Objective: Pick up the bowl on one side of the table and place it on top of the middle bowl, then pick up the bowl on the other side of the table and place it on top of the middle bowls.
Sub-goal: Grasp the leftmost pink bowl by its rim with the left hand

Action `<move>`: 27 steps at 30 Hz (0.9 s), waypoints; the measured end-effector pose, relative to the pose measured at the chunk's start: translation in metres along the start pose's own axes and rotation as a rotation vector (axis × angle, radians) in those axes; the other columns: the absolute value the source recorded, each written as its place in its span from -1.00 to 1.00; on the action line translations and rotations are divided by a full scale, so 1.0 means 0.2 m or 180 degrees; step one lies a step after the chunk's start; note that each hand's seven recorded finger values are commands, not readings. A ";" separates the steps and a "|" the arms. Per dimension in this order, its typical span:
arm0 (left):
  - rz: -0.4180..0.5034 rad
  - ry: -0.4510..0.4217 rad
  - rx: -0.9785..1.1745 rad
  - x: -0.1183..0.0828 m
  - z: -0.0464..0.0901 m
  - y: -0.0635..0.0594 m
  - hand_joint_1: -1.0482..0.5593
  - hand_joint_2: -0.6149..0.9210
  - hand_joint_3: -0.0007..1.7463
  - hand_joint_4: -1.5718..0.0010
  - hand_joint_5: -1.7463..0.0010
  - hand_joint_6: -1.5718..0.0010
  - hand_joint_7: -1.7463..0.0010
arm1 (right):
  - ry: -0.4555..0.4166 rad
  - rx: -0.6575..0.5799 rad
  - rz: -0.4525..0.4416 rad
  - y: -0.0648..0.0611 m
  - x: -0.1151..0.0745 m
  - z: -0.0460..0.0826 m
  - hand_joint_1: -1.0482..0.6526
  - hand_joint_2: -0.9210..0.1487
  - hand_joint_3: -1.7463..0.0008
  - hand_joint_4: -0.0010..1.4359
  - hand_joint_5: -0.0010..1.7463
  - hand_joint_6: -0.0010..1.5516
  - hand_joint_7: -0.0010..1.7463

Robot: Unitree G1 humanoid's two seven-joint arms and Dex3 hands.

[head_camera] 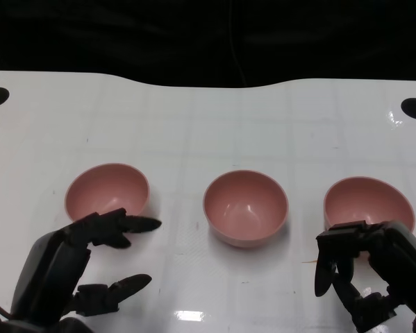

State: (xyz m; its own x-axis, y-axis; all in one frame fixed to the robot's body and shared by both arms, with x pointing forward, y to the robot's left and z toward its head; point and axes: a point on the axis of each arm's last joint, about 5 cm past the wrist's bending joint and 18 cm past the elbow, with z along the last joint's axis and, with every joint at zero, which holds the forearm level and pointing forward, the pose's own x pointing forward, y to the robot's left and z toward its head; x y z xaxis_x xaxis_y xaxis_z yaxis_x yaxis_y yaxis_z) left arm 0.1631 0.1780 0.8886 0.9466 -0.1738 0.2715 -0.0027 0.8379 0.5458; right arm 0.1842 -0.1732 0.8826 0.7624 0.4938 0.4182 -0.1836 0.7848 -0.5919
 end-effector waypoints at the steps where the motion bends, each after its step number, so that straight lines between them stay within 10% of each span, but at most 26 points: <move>1: 0.0008 0.0061 0.0099 0.00 0.01 0.00 -0.13 0.98 -0.96 0.61 0.07 0.30 0.93 | -0.0001 0.0000 0.0000 0.00 0.00 0.00 0.51 0.70 -0.99 0.41 0.96 0.24 0.54; 16: -0.0320 0.0764 0.1730 0.12 0.17 0.05 -0.35 1.00 -0.96 0.85 0.41 0.68 0.99 | -0.0018 -0.0015 -0.0002 -0.01 0.01 0.02 0.48 0.72 -1.00 0.37 1.00 0.22 0.57; 27: -0.0705 0.1021 0.2329 0.28 0.16 -0.07 -0.40 1.00 -0.88 0.68 0.49 0.57 0.97 | -0.0003 -0.0009 0.0007 0.00 0.00 0.02 0.48 0.71 -1.00 0.37 0.99 0.22 0.56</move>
State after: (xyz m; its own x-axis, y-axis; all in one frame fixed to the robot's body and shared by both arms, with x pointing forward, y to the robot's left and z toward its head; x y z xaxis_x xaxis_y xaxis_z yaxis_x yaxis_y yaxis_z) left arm 0.2055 0.1404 0.9215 0.9956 -0.0465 -0.0817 0.0904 0.2342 0.9680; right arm 0.1822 -0.1721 0.8860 0.7614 0.4959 0.4176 -0.1835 0.7827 -0.5948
